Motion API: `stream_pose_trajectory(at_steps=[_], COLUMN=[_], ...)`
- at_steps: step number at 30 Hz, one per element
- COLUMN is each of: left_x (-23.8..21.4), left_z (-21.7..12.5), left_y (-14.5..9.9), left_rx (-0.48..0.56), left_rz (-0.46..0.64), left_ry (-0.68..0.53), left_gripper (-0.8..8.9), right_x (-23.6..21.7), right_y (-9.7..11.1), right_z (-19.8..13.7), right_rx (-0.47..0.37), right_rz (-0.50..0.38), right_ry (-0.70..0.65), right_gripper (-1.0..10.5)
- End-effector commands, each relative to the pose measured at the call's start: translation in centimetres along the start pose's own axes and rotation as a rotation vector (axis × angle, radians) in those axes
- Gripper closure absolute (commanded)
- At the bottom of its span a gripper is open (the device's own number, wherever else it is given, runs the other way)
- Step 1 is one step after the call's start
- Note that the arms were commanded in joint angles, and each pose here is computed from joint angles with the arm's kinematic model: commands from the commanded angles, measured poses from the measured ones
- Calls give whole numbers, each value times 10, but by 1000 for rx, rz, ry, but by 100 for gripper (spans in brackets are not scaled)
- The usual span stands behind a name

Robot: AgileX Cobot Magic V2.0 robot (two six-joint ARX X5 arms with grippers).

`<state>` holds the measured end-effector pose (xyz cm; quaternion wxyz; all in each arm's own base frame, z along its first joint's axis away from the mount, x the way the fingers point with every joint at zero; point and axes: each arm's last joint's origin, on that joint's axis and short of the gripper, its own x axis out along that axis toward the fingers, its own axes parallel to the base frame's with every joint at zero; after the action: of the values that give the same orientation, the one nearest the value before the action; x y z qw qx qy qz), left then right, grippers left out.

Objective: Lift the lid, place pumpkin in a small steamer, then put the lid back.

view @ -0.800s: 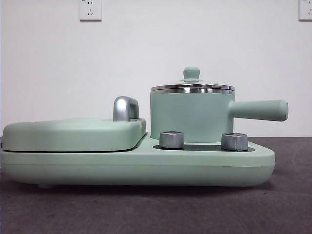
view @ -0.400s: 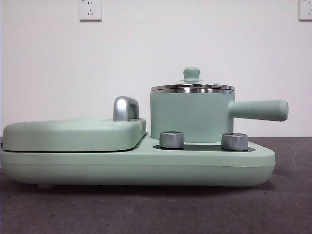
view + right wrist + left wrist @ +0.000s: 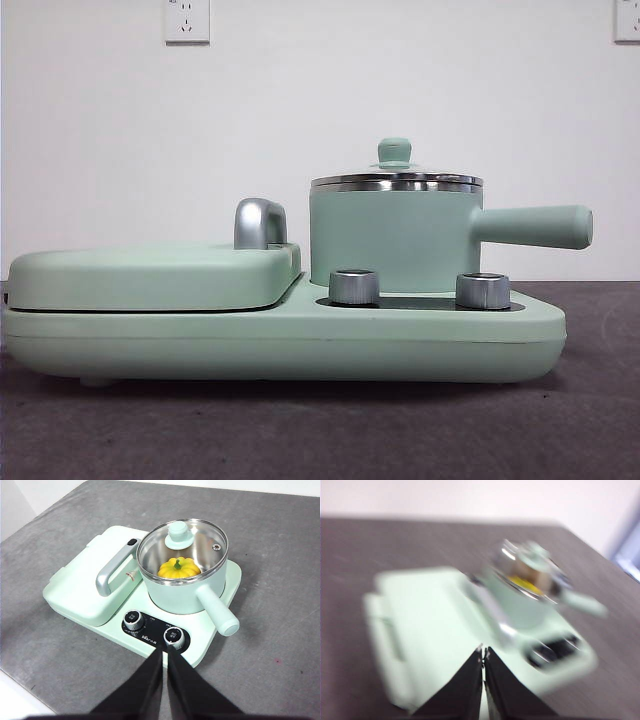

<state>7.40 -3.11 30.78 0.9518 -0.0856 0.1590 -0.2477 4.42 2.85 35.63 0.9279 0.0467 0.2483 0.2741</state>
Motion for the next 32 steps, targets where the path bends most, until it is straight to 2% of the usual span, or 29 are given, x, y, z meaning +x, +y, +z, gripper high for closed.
stream_pose_trajectory(at_steps=[1,6,9,14,22,32], left_x=[11,29,39,47,45,46], left_z=[-25,-73,-99,-128,-135,-138], left_y=[17,42,53,64,70,71], left_rx=[2,39,67,48,28,36], left_rz=[86,185,229,294,465,483], left_ry=[-98,-196,-206,-189,-204,-171], left_gripper=[807,807,807,807,807,807], right_x=[-1,-1,-1,-1,-1,-1], right_y=[1,1,1,1,1,1], right_z=[3,3,3,3,3,3], right_rx=[5,5,5,5,5,5], right_rz=[7,7,7,7,7,7], right_ry=[-14,-13,-13,-14,-13,-13], right_gripper=[935,935,935,935,935,935])
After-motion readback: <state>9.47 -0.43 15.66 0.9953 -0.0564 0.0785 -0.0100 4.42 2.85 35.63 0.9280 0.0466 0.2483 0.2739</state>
